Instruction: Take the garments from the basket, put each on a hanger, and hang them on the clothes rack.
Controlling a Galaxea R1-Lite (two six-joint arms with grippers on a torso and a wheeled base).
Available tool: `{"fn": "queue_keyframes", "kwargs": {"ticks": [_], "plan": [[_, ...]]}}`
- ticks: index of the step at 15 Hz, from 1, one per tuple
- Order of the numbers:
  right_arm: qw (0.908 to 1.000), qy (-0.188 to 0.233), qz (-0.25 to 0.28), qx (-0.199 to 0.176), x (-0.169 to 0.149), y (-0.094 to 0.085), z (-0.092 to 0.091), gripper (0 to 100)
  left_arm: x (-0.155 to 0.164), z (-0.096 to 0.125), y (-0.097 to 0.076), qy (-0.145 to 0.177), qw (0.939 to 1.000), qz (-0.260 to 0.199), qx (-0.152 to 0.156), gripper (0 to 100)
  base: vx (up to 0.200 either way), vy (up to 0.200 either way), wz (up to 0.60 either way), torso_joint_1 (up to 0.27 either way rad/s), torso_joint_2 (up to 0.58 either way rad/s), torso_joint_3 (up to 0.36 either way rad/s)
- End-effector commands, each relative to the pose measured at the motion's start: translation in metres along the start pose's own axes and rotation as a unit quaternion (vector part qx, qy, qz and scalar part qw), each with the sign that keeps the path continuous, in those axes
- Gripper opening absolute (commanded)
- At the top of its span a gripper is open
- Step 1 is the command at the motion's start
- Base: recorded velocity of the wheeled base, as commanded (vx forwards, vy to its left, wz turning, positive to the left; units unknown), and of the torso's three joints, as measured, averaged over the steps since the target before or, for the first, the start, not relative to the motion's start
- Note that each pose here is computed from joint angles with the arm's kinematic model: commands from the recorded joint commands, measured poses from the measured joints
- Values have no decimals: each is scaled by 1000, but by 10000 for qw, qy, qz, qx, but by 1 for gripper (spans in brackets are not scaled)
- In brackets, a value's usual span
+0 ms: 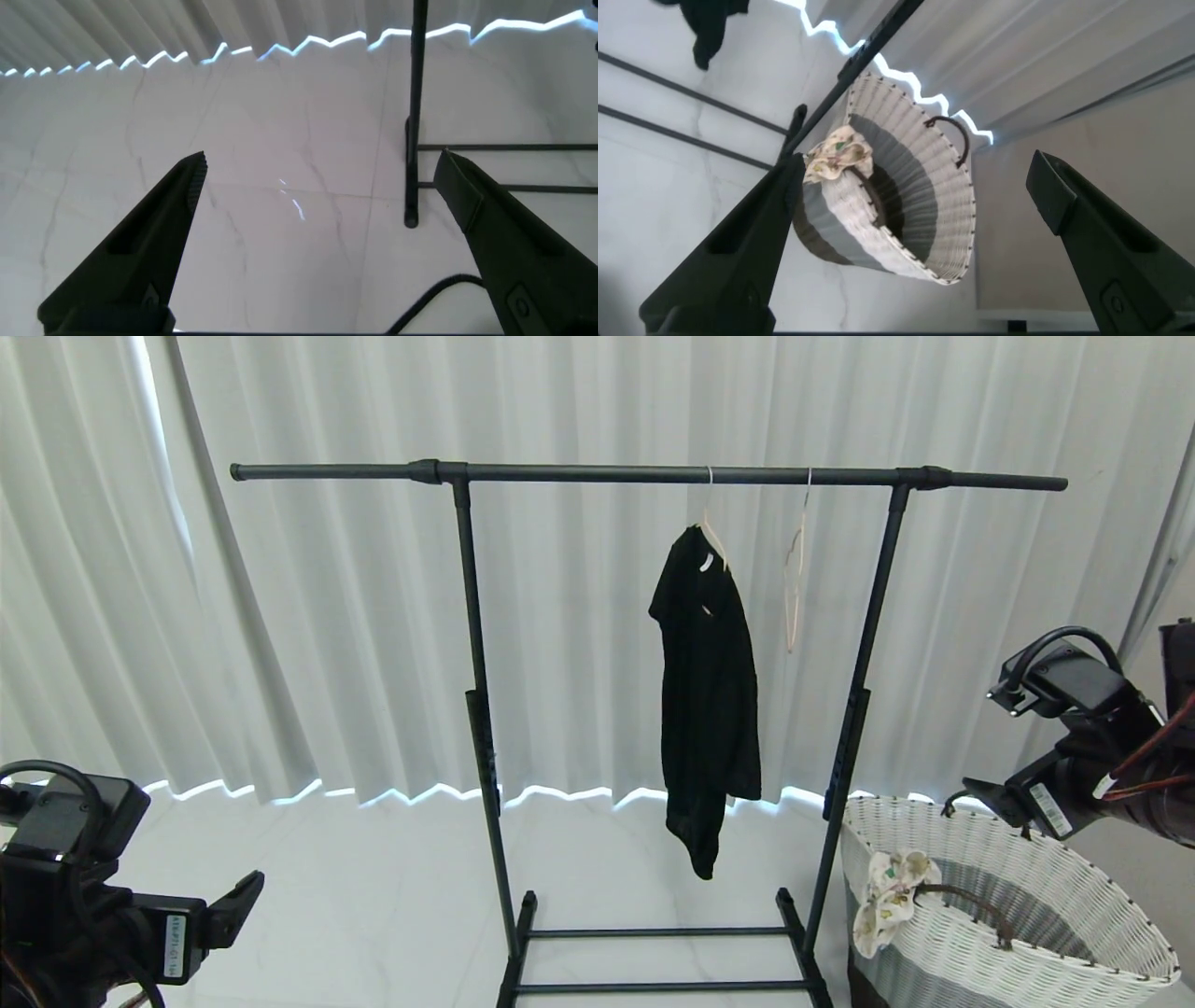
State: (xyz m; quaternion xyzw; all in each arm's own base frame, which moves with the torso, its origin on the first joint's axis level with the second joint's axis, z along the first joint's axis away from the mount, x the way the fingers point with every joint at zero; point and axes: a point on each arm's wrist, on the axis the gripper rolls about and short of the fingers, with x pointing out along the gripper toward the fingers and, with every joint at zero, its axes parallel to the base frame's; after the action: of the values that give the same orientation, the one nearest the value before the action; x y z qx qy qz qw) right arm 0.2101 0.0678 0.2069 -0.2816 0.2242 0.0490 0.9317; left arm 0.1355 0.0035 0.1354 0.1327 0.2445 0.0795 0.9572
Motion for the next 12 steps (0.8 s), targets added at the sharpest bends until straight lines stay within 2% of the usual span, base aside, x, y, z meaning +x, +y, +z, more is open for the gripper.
{"fn": "queue_keyframes", "kwargs": {"ticks": [1, 5, 8, 12], "plan": [[10000, 6, 3, -2, 0, 0, 0, 100, 1, 0, 0, 15, 10000, -1, 11, 100, 0, 0, 0, -178, 471, 295], [9999, -150, -59, 54, -1, 0, 0, 100, 0, 0, 0, 15, 10000, -1, 11, 100, 0, 0, 0, -152, 435, 285], [9993, -341, -126, 129, 1, 2, -3, 100, 1, 1, 0, -8, 10000, -4, -2, 100, 0, 0, 0, -46, 141, 94], [9992, -347, -111, 144, 0, 3, -5, 100, -3, 2, 0, -107, 9999, -17, 1, 100, 0, -200, 0, -6, 27, 19]]}}
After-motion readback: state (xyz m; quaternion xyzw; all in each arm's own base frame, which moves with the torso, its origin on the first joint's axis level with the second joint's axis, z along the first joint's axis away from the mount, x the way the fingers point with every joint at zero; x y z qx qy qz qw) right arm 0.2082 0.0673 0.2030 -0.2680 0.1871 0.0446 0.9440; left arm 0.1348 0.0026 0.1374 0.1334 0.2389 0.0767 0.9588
